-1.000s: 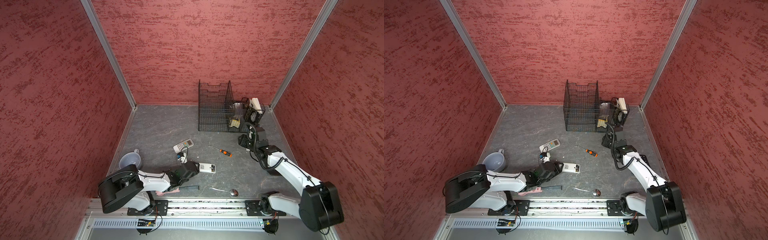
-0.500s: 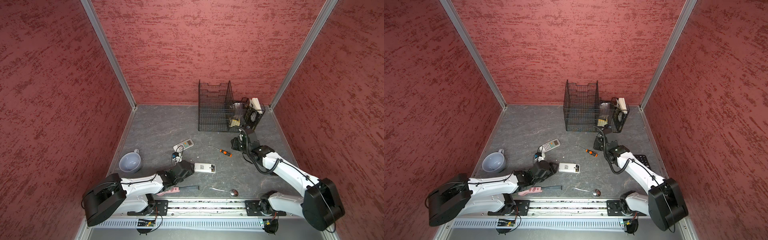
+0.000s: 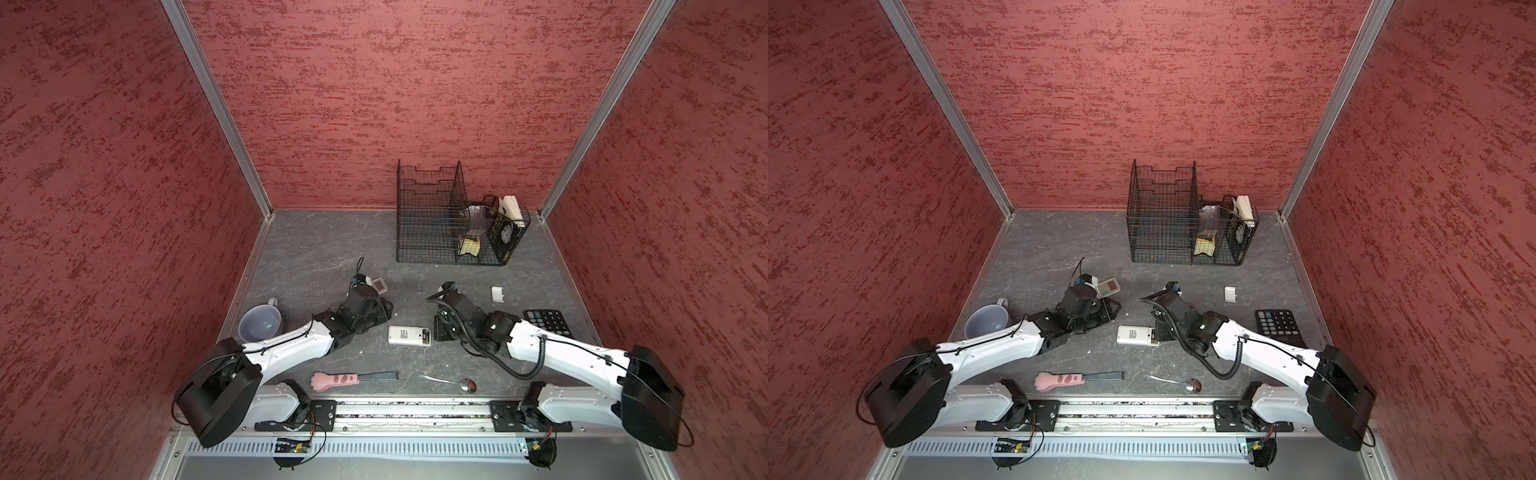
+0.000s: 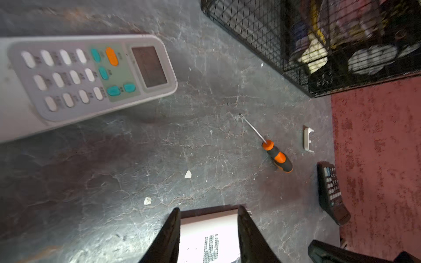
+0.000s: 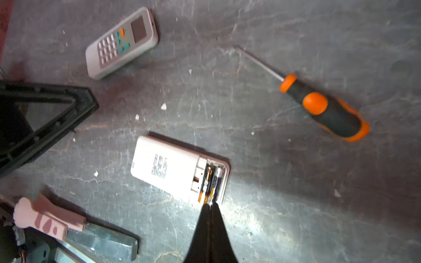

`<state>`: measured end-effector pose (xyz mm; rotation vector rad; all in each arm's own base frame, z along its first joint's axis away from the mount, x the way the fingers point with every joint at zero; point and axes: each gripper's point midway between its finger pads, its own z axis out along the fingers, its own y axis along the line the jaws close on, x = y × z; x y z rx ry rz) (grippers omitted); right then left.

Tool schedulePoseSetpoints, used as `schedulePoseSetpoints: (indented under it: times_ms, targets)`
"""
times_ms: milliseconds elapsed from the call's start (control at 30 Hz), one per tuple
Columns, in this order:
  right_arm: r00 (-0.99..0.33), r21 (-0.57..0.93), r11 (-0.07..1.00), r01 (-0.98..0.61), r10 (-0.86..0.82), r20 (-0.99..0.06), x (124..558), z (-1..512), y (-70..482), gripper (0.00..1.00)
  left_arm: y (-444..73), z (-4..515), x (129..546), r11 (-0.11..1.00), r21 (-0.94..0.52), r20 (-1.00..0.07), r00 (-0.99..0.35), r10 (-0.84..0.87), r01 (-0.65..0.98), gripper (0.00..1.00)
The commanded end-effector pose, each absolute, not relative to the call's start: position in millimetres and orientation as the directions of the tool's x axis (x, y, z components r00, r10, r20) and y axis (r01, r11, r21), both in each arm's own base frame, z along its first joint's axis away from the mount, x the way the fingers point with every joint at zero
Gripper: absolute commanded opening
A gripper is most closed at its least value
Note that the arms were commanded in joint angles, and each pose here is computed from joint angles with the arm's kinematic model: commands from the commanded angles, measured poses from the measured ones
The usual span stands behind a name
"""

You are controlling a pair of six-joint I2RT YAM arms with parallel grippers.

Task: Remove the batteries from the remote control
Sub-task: 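Set the opened remote down with the left gripper while the right gripper moves over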

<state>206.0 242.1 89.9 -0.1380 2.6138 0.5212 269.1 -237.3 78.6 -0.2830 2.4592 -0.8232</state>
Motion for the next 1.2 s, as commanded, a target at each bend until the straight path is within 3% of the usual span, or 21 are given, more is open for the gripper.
schedulePoseSetpoints:
  times_ms: [0, 367, 1167]
  targets:
    - [-0.917, 0.343, 0.93, -0.129, 0.019, -0.398, 187, 70, 243, 0.0, -256, 80, 276, 0.772, -0.634, -0.417, -0.86, -0.295, 0.043, 0.4]
    - [-0.95, 0.369, 0.918, -0.144, -0.024, -0.312, 160, 33, 264, 0.0, -272, 64, 287, 0.771, -0.636, -0.392, -0.878, -0.275, 0.042, 0.37]
    - [-0.933, 0.318, 0.944, -0.09, 0.032, -0.358, 187, 17, 260, 0.0, -272, 55, 282, 0.769, -0.639, -0.363, -0.889, -0.278, 0.021, 0.37]
